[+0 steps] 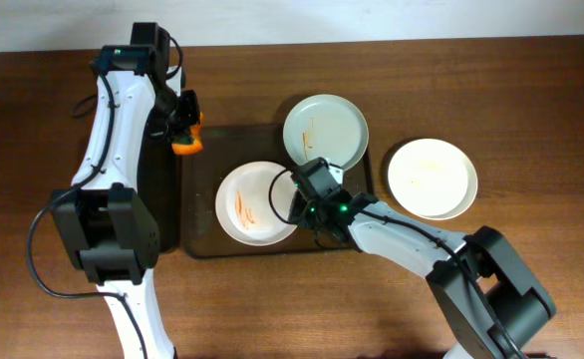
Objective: Clean dirty plates on tray and stack at the side
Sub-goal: 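Grip the lower-right plate with the right gripper and drag it to tray center, then scrub the held plate with the sponge in the left gripper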
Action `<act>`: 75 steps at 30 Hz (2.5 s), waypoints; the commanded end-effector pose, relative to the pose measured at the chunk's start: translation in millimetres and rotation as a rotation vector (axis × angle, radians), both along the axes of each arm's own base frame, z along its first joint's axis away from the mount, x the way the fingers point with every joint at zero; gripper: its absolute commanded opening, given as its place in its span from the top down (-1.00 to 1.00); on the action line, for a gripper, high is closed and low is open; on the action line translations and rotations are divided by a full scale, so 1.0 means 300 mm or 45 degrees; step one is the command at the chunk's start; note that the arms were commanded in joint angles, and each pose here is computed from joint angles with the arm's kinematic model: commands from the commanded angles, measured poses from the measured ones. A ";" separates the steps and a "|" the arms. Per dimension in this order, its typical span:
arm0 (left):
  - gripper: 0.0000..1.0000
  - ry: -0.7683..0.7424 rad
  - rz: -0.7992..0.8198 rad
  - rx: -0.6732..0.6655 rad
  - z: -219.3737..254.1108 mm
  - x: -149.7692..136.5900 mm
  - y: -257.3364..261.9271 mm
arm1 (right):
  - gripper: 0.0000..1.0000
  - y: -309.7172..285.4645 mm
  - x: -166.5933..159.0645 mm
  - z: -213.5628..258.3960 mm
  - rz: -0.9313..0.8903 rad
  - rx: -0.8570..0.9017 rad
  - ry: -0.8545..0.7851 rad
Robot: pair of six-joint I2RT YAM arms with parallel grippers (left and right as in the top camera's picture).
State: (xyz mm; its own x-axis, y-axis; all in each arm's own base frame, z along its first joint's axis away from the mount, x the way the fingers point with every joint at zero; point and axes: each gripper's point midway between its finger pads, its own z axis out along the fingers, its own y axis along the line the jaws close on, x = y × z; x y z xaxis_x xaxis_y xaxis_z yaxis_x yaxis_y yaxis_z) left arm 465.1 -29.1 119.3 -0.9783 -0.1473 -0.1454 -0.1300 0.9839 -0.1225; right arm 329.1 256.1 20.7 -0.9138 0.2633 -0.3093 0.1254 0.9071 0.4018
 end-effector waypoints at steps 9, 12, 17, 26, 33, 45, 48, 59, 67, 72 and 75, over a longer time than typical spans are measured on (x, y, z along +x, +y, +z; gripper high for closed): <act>1.00 -0.027 -0.034 0.023 0.018 0.009 0.001 | 0.20 0.020 0.079 -0.028 0.519 -0.089 0.050; 1.00 -0.025 -0.052 0.026 0.018 0.007 0.001 | 0.42 0.041 0.053 -0.055 0.544 -0.051 0.095; 1.00 0.054 -0.055 0.010 -0.005 -0.041 -0.007 | 0.92 0.048 0.063 -0.055 0.367 0.015 0.157; 1.00 0.177 -0.305 -0.163 -0.227 -0.152 -0.187 | 0.92 0.112 0.071 -0.077 0.262 0.090 0.172; 1.00 0.393 -0.120 0.065 -0.419 -0.326 -0.154 | 0.92 0.115 0.070 -0.095 0.265 0.095 0.183; 1.00 0.760 -0.519 -0.514 -0.424 -0.691 -0.330 | 0.92 0.120 0.077 -0.091 0.267 0.102 0.169; 1.00 0.680 -0.536 -0.508 -0.446 -0.649 -0.337 | 0.91 0.121 0.078 -0.091 0.267 0.103 0.167; 1.00 0.129 0.290 0.486 -0.561 -0.267 0.051 | 0.92 0.119 0.074 -0.093 0.272 0.098 0.172; 1.00 0.049 -0.313 -0.053 -0.489 -0.157 -0.233 | 0.92 0.127 0.039 -0.138 0.292 0.103 0.238; 1.00 0.090 -0.662 -0.416 -0.441 -0.262 -0.385 | 0.92 0.128 0.041 -0.137 0.293 0.105 0.234; 1.00 0.131 -0.723 -0.523 -0.418 -0.313 -0.418 | 0.91 0.131 0.042 -0.136 0.295 0.111 0.233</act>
